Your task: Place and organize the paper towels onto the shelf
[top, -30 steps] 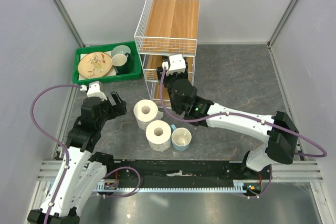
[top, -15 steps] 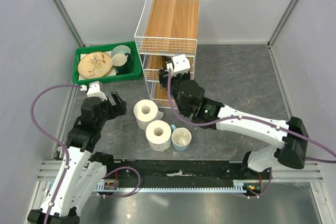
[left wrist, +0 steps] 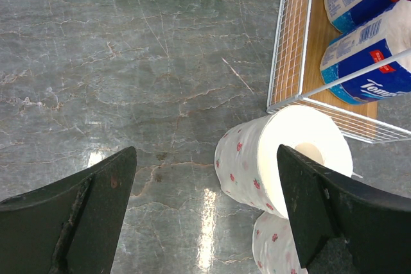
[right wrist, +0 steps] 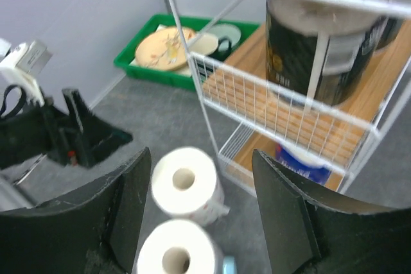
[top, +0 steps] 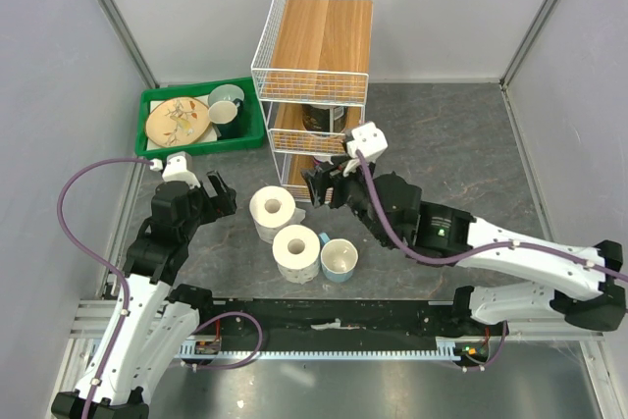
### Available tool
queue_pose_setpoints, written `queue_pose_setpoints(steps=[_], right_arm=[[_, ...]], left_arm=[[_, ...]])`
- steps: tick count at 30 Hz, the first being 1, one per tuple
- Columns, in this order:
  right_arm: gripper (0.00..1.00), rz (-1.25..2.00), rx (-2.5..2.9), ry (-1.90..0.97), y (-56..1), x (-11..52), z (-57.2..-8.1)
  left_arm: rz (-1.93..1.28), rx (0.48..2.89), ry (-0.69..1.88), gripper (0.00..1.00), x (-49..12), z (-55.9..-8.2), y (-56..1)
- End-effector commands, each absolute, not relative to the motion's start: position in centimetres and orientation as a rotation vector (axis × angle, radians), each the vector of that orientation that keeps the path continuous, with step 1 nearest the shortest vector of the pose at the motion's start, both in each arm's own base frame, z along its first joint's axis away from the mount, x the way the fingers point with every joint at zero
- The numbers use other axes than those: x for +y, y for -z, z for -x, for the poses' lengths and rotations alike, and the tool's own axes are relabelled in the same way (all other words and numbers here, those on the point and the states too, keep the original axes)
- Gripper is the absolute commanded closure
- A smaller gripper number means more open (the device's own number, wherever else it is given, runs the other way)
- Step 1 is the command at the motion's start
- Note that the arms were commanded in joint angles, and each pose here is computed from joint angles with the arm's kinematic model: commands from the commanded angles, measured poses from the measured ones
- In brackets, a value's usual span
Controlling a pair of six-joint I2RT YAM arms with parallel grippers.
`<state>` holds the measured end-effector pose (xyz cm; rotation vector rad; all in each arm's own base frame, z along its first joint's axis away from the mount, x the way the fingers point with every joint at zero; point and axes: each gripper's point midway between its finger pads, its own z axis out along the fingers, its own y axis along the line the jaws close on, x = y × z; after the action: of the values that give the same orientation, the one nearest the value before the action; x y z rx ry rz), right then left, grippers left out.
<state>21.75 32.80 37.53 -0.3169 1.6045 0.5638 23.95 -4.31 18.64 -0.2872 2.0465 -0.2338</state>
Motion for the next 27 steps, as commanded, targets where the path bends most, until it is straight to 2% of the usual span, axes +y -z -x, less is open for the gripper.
queue_pose_setpoints(steps=[1,8,13,27], right_arm=[[0.28,0.298,1.823,-0.661,-32.4,30.9,-18.8],[0.26,0.264,2.080,-0.624,-24.4,29.0,-16.5],[0.25,0.342,2.206,-0.686,-20.1,31.8,-14.3],[0.21,0.486,2.219,-0.663,-17.6,35.7,-14.1]], left_arm=[[0.273,1.987,0.248,0.03,-4.4,-24.7,-20.2],[0.221,2.004,0.312,0.03,-5.7,-24.8,-20.1],[0.186,2.058,0.419,0.03,-7.6,-25.0,-19.7],[0.127,2.071,0.504,0.04,-9.2,-25.3,-20.1]])
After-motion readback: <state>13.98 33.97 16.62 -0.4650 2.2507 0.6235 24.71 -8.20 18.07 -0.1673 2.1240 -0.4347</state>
